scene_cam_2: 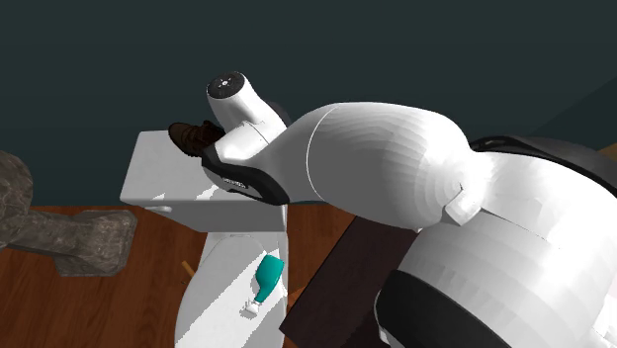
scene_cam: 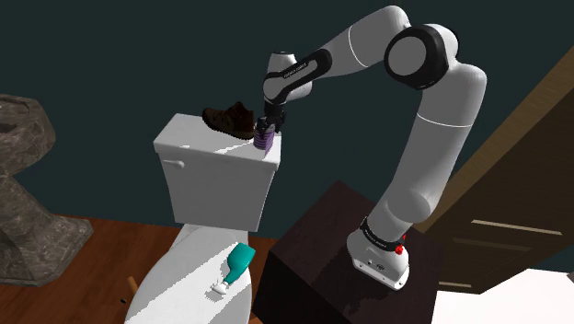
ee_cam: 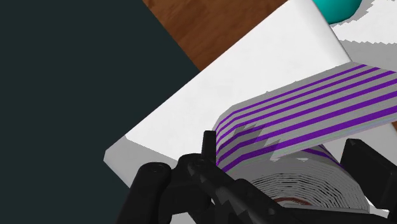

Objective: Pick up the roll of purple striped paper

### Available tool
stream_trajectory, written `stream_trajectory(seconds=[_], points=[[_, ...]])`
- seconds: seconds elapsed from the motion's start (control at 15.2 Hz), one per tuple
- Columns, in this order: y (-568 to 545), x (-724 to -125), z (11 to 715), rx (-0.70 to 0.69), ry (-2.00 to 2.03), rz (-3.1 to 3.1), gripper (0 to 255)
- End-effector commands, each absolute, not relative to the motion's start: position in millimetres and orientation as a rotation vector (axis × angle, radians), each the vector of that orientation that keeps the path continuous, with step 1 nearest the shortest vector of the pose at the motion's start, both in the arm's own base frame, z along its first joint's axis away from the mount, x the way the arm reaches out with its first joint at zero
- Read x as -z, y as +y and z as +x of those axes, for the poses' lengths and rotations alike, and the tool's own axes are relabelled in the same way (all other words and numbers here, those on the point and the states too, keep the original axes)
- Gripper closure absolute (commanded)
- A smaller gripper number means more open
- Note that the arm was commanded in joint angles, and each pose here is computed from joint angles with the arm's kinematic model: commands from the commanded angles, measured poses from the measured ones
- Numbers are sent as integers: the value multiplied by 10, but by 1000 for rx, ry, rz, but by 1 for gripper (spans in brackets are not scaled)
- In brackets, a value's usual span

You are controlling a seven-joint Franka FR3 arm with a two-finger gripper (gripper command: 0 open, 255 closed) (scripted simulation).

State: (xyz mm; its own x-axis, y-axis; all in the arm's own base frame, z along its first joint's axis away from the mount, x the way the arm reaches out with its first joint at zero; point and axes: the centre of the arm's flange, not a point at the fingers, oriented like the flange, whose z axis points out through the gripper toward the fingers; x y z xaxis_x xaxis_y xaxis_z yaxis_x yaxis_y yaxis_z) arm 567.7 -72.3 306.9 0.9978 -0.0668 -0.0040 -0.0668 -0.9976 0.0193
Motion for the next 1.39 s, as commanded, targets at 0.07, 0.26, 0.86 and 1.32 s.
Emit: stream_trajectory(seconds=[0.07,0.26,0.86,1.32], points=[[-726,-3056,5677,8,-105,3121,255],[-722,-3056,5677,8,-105,3121,255],[-725,-3373,5683,8,-104,3121,255],[-725,-3742,5683,8,-104,3121,255]])
